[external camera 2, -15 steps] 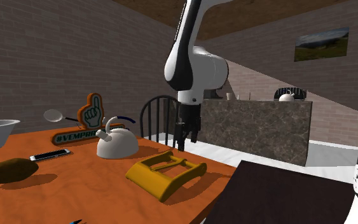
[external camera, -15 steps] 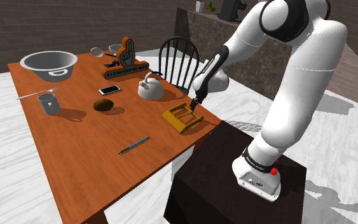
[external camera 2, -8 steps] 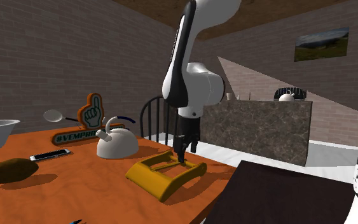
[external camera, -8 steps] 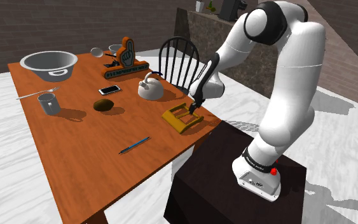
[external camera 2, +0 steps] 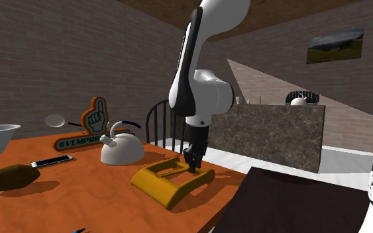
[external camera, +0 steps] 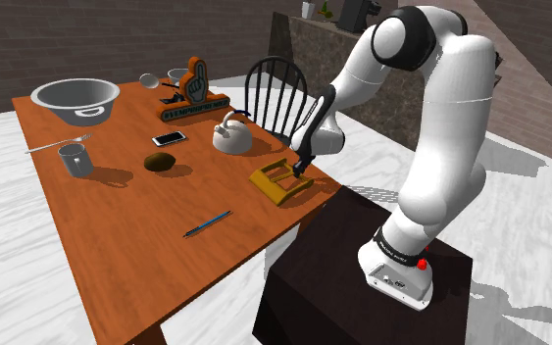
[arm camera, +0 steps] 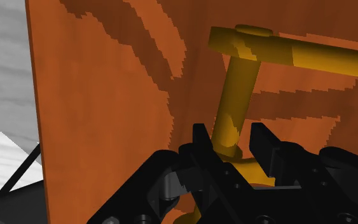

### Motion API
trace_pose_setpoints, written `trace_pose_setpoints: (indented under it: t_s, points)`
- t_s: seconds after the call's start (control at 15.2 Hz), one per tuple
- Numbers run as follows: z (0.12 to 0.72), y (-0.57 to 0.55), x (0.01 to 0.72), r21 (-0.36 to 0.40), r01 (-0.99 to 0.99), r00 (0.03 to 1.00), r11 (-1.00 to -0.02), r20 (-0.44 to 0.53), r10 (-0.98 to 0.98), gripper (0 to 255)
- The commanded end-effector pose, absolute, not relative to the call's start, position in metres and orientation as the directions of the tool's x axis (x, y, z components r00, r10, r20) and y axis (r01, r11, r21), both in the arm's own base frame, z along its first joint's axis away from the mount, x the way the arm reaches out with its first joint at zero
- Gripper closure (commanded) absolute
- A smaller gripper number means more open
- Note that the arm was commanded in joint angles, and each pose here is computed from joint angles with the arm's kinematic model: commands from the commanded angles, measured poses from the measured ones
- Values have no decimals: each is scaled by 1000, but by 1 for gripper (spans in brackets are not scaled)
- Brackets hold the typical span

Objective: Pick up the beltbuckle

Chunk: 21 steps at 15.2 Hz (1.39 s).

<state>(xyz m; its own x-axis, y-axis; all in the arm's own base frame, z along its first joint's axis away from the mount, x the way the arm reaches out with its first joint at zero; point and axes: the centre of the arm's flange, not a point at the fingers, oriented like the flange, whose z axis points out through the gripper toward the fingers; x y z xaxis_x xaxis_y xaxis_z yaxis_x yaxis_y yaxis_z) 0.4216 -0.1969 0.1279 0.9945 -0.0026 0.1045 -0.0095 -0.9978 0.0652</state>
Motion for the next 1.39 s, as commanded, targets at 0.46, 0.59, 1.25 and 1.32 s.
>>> trace_pose_setpoints:
  t_s: [0.46,0.59,1.25,1.32]
  points:
    - [143,-197,422,65,-9,995,-998,105,-2,255]
    - [154,-197,422,65,-9,995,-998,105,-2,255]
    - [207,-197,422,65,-9,995,-998,105,-2,255]
    - [208,-197,422,65,-9,995,-998,105,-2,255]
